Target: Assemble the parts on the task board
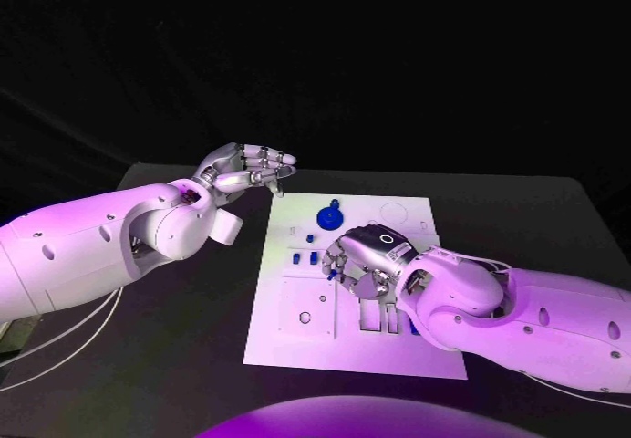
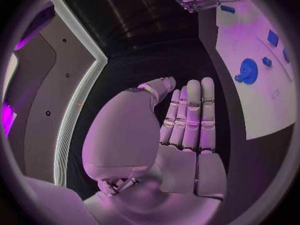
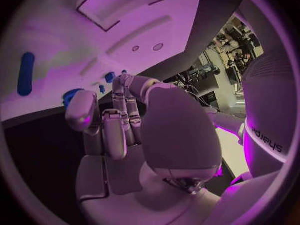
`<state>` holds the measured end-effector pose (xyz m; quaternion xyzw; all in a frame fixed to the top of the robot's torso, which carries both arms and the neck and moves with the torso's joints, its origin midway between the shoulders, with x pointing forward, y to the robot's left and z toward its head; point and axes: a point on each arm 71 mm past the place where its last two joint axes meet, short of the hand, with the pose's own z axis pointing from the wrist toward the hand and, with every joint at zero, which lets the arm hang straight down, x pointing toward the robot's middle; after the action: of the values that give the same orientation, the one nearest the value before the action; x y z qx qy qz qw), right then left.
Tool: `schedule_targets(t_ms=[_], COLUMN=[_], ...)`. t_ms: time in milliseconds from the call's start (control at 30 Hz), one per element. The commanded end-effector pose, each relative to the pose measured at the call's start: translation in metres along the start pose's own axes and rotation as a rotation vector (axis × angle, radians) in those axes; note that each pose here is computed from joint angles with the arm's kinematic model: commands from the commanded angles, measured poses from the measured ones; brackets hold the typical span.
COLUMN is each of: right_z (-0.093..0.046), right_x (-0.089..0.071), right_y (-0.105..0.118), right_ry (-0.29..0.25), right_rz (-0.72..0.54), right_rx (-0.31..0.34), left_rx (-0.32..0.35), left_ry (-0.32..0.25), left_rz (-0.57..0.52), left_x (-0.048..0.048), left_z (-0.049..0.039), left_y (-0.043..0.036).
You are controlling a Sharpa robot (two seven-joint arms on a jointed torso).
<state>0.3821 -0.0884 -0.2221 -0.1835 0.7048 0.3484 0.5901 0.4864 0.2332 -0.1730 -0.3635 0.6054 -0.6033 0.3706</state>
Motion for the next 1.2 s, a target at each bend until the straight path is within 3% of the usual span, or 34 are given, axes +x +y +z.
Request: schedule_targets(t_ms=[33,633,1200], right_z=[0.002,0.004,0.003], right_x=[0.008,0.029,0.033], right_y=[0.004,0.011,0.011], right_ry=[0.030,0.079,0.095], right_rz=[-0.011,0.001,0.001], right_rx=[-0.014,-0.020,-0.014], left_rx=[0.006,0.002,0.002], left_ry=[0.023,0.030,0.028], left_rz=[-0.005,-0.007,-0.006], left_x=[0.0035,0.0051,0.0044], left_z=[0.0016,0.0030,0.0030], left_y=[-0.0009,-0.0002,-0.0001])
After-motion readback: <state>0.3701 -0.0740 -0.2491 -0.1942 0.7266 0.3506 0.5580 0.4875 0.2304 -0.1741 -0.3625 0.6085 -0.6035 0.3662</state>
